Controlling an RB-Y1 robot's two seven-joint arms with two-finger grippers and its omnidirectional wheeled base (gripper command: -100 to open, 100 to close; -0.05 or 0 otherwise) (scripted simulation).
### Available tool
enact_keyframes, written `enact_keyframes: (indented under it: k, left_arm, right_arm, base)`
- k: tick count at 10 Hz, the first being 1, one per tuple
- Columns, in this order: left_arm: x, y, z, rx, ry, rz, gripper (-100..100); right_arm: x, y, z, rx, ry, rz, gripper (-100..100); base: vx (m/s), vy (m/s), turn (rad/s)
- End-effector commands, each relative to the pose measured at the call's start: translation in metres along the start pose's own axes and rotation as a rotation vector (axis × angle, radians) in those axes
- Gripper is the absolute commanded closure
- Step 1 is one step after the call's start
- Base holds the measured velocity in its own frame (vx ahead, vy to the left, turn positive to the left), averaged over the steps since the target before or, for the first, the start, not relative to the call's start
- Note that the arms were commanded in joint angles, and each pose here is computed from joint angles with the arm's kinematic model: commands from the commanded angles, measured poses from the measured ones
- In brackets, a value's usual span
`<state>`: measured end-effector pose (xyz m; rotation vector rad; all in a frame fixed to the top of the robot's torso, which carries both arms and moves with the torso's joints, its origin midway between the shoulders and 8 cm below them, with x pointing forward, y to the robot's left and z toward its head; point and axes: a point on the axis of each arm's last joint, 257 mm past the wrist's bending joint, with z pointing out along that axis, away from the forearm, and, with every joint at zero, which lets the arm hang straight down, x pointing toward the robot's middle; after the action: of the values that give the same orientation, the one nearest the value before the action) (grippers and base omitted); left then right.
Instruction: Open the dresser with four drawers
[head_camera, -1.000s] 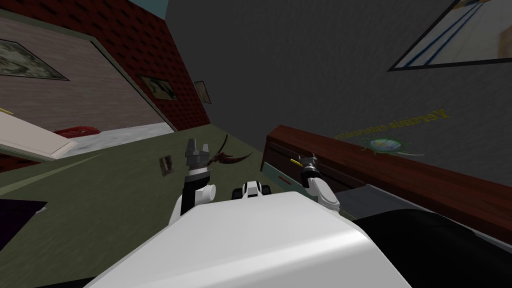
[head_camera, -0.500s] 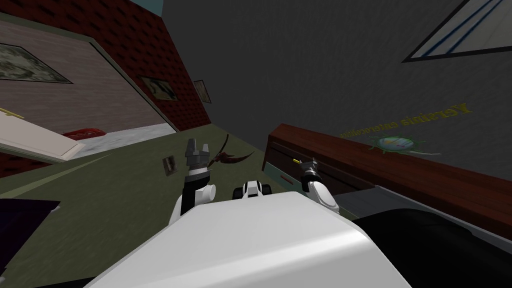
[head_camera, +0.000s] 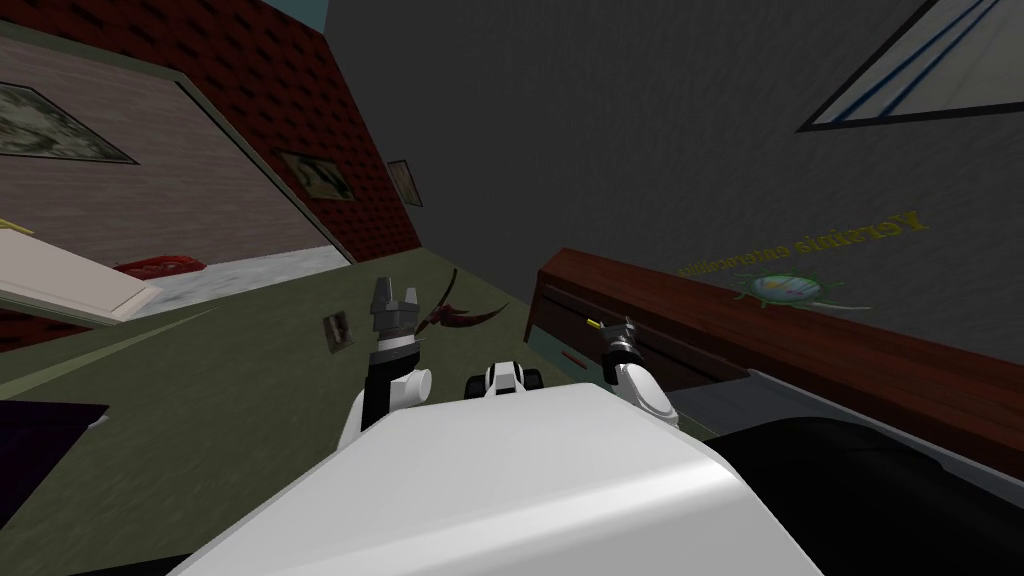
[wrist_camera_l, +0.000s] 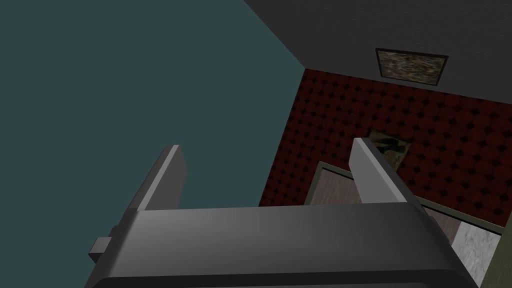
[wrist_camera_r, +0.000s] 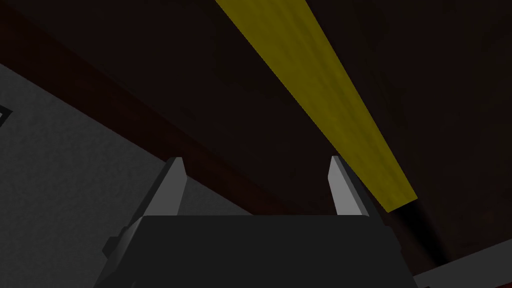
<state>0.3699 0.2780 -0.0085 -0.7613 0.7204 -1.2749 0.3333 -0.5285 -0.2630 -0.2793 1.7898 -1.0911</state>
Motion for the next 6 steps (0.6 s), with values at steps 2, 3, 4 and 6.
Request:
enact_keyframes:
  k: [2, 3, 4, 6]
  left_arm:
    - [0.000, 0.000, 0.000, 0.000, 0.000, 0.000, 0]
    - [0.000, 0.000, 0.000, 0.000, 0.000, 0.000, 0]
    - [0.000, 0.000, 0.000, 0.000, 0.000, 0.000, 0]
    - [0.000, 0.000, 0.000, 0.000, 0.000, 0.000, 0]
  right_arm:
    - [0.030, 0.013, -0.009, -0.027, 0.056, -0.042, -100]
    - [0.035, 0.014, -0.011, -0.028, 0.067, -0.055, -100]
    - [0.035, 0.014, -0.011, -0.028, 0.067, -0.055, -100]
    - [0.041, 0.015, -0.013, -0.030, 0.079, -0.070, -100]
  base:
    - [0.018, 0.050, -0.012]
    - [0.014, 0.047, -0.012]
    - [0.005, 0.030, -0.008]
    - [0.003, 0.022, 0.000]
